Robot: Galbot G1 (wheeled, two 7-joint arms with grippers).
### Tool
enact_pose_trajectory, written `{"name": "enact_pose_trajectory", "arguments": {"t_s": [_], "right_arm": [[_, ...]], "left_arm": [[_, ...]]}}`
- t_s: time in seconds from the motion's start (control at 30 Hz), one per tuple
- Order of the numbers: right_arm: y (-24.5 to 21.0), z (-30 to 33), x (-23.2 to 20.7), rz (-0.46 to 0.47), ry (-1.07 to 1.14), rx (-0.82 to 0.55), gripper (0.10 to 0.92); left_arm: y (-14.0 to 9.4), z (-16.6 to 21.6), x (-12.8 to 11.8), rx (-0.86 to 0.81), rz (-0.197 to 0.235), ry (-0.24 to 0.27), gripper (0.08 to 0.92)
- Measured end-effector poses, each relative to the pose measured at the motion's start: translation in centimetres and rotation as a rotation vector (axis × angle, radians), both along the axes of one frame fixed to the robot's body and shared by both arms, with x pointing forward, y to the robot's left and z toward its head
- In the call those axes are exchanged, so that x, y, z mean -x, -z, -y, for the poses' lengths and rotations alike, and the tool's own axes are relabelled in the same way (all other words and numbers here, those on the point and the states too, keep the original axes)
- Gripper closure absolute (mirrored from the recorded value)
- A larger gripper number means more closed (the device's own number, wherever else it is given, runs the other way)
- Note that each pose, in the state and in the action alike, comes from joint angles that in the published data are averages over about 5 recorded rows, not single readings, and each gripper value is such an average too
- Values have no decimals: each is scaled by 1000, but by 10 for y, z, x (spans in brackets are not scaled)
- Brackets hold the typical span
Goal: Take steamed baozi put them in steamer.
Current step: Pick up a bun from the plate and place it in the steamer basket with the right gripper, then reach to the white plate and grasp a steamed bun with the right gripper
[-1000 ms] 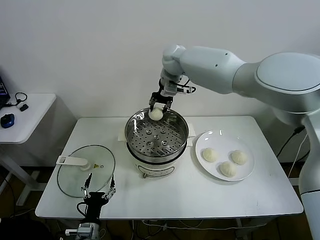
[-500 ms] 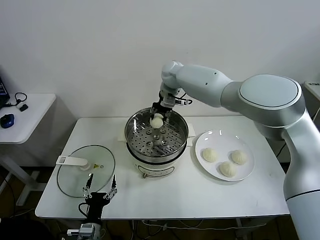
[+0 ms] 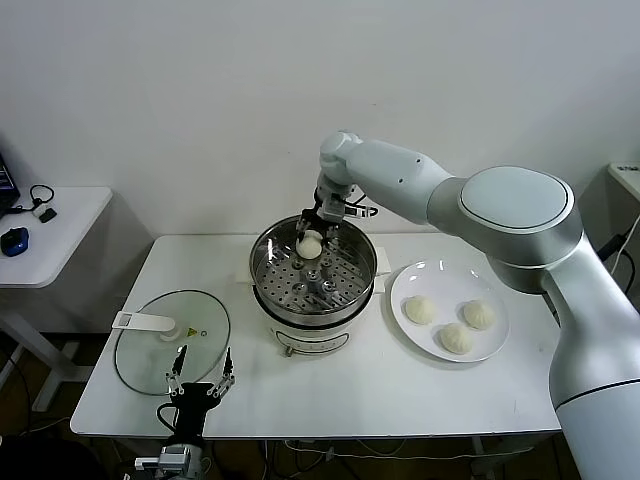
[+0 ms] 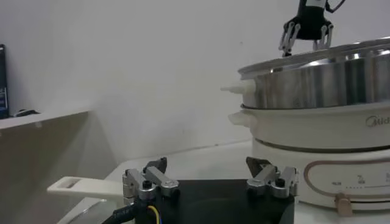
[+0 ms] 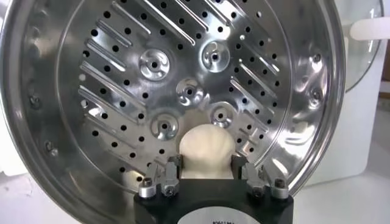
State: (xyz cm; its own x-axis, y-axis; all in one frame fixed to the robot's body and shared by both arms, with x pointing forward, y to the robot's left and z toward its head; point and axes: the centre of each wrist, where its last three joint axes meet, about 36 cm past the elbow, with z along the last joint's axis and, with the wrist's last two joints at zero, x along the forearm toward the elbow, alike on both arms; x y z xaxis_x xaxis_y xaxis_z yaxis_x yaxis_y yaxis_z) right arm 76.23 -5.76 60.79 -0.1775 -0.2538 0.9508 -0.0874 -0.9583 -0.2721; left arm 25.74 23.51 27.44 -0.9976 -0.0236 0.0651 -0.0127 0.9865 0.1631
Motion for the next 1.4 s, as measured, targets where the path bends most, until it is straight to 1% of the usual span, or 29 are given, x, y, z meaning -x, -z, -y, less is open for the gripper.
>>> {"name": "enact_pose_trajectory", "arguments": {"t_s": [0.13,0.23,0.4,0.7,1.1,1.23,1.4], "right_arm": [[-1,3,-1,-7,7,-14,244],[-4,5,-1,-10,12,-24,207],[-15,11,-1,-13,20,-30,200],[-50,37,-2,-24,61,-14,200],[-83,95,13,-136,156,-59,200],[-89,115,23,-163,225,-67,200],[-93,142,37,-152,409,-55,200]], "left_arm": [[0,0,0,-1,1,3,177],[0,0,0,-2,1,4,177],[-1,0,0,-3,3,5,177],[-4,0,2,-5,4,5,177],[-3,3,4,-4,-4,13,177],[-4,4,4,-3,-4,15,177],[-4,5,4,-2,-3,16,177]]}}
